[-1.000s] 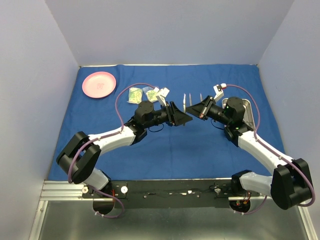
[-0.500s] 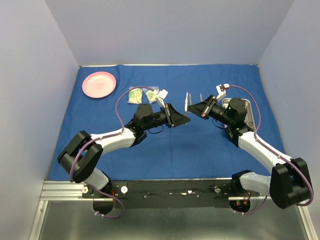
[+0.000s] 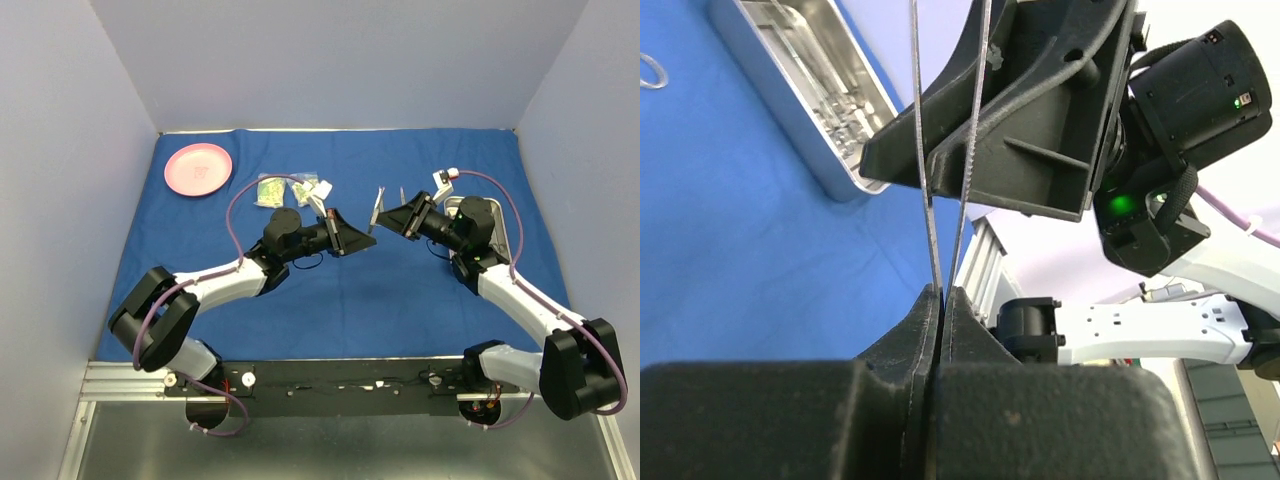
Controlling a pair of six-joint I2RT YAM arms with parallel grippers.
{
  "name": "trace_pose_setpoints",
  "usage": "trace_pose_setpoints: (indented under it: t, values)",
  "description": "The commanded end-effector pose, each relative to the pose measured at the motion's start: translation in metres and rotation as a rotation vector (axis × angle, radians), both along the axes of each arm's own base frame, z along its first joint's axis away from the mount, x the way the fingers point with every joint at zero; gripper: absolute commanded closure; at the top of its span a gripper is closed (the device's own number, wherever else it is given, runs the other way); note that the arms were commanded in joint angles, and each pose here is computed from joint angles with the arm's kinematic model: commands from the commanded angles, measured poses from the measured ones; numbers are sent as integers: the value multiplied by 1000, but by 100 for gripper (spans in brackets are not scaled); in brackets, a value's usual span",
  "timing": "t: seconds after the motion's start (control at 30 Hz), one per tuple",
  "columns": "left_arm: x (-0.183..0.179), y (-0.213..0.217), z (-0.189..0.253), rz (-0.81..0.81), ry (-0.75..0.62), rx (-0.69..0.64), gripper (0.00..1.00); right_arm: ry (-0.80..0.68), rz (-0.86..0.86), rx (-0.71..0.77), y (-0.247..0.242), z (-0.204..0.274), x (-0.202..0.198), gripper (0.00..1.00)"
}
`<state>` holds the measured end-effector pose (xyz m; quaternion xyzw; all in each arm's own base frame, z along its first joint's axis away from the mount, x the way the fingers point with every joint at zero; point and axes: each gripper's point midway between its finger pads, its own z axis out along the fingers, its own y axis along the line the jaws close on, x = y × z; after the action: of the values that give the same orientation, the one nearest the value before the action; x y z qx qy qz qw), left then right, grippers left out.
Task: Open and lay out the surgical kit
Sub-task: Place the medical item in the surgical kit.
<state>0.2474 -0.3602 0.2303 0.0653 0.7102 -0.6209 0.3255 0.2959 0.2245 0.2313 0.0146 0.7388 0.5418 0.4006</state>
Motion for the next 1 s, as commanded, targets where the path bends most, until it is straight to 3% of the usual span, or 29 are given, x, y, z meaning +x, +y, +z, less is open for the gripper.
trace_pose_setpoints:
  t: [0.0, 0.2, 0.47, 0.67, 0.97]
  values:
    - [35, 47, -18, 209, -10, 144, 100, 10, -72, -201, -22, -33, 1, 40]
    - [48, 123, -76, 433, 76, 523, 100, 62, -148, -393, -47, -63, 1, 25]
    - [42, 218, -145, 535, 272, 911, 100, 69, -193, -524, -68, -81, -5, 18]
    - [45, 254, -163, 543, 317, 1094, 100, 61, -202, -547, -73, -85, -8, 17]
    - [57, 303, -177, 580, 396, 1215, 100, 48, -210, -577, -78, -90, -8, 17]
